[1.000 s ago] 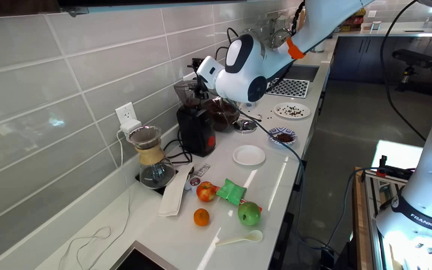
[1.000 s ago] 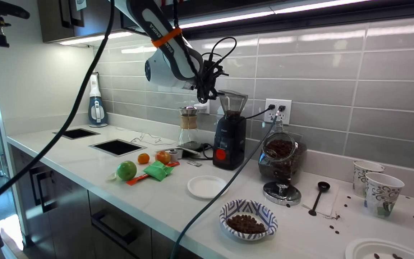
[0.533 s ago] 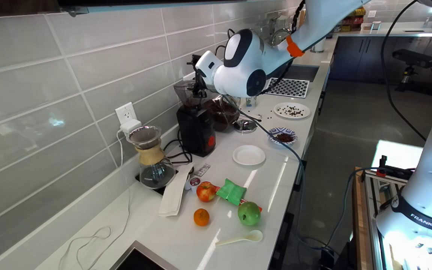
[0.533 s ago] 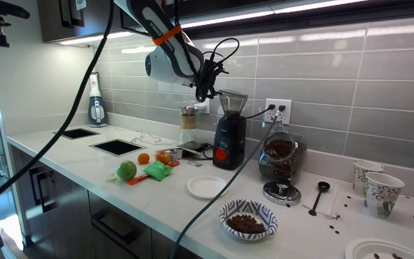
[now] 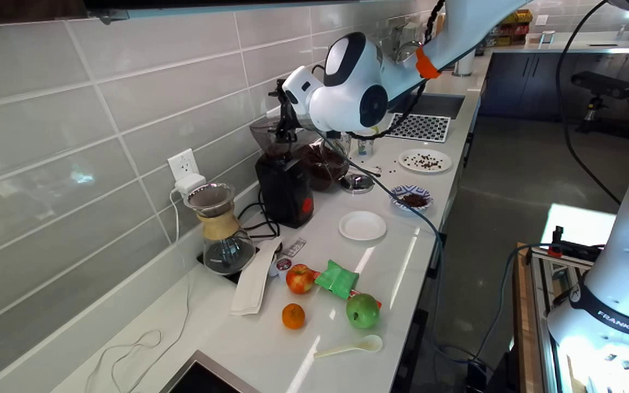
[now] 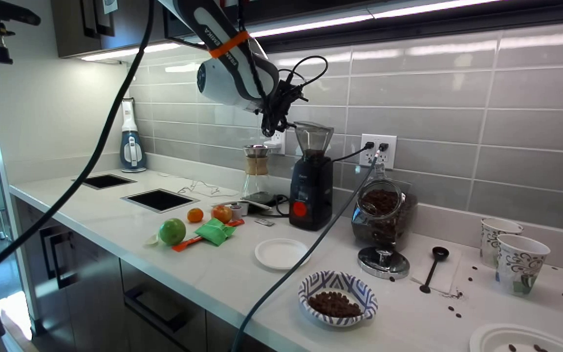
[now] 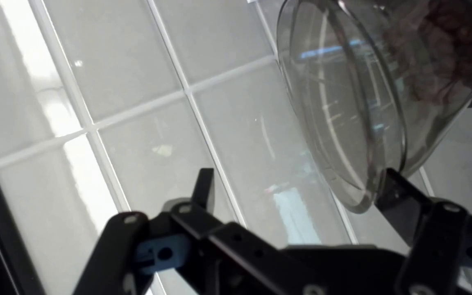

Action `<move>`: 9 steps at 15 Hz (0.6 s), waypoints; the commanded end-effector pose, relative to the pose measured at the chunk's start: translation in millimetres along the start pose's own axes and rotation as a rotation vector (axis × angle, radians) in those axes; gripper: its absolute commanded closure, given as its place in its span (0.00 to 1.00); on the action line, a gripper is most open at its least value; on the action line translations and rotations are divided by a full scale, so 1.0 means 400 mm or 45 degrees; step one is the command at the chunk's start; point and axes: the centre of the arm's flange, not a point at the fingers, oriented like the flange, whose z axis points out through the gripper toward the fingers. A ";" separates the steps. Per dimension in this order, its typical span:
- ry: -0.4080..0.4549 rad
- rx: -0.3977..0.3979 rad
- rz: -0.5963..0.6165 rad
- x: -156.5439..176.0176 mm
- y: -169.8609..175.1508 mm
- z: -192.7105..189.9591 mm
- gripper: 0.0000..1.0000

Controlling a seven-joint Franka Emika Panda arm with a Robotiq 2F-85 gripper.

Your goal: Put the lid on the blender.

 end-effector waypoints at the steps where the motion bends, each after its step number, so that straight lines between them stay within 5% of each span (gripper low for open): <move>1: 0.014 0.121 0.049 0.014 -0.022 -0.006 0.00; 9: -0.095 0.016 0.054 -0.030 -0.005 -0.006 0.00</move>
